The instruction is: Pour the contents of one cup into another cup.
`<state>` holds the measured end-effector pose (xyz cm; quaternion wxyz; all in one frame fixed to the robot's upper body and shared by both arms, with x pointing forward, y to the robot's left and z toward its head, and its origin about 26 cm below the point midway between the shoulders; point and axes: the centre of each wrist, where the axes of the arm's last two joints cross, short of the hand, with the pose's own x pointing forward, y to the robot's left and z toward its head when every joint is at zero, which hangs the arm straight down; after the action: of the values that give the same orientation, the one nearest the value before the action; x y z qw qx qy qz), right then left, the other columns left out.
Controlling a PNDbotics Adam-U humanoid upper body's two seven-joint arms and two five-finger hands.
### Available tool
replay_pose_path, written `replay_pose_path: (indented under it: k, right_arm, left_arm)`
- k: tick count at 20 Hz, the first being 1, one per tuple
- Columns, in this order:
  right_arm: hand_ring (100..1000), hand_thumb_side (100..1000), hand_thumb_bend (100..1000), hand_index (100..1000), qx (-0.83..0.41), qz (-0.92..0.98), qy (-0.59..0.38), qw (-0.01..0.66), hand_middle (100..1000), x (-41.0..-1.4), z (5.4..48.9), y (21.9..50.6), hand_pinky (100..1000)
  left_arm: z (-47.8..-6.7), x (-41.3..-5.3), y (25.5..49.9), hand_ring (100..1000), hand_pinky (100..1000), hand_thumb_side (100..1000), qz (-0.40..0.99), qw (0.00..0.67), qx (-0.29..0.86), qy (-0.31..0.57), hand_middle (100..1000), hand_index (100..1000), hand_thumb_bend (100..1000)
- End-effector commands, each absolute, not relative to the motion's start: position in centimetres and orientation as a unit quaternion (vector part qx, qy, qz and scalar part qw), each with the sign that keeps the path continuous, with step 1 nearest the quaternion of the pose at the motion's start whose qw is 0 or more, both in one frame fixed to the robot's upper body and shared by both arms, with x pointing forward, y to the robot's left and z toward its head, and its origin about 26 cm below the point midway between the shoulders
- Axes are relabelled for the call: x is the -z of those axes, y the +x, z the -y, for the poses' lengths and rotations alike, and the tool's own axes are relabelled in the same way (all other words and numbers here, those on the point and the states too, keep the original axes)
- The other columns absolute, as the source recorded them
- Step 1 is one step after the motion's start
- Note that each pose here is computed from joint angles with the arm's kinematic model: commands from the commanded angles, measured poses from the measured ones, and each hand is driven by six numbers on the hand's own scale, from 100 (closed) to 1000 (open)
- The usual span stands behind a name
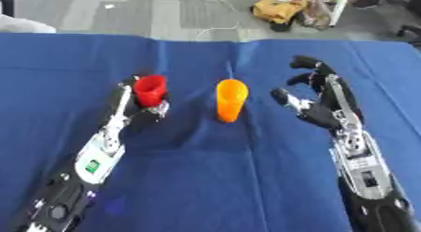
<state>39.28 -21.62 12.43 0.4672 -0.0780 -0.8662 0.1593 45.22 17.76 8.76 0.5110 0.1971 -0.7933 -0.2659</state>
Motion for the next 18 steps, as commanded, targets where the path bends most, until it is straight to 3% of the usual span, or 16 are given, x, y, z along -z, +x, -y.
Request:
replay_pose_path:
  k: [1, 9, 18]
  right_arm:
    - [620, 453, 762, 840, -0.158, 0.873, -0.079, 0.454, 738, -13.5, 21.8, 39.4, 828]
    - [620, 455, 761, 840, -0.158, 0.873, -0.080, 0.454, 738, -13.4, 21.8, 39.4, 828]
    - [612, 404, 794, 836, -0.164, 0.869, -0.083, 0.459, 733, -13.2, 22.1, 39.6, 821]
  left_arm:
    - [-17.4, -8.8, 45.1, 473, 227, 332, 0.801, 0.504, 0.256, 0.197, 536, 882, 100]
    - [-17.3, -11.0, 44.6, 394, 106, 335, 0.836, 0.462, 0.212, 0.207, 470, 841, 100]
    - [-18.0, -15.2, 42.0, 369, 100, 348, 0.871, 0.421, 0.172, 0.187, 447, 825, 100]
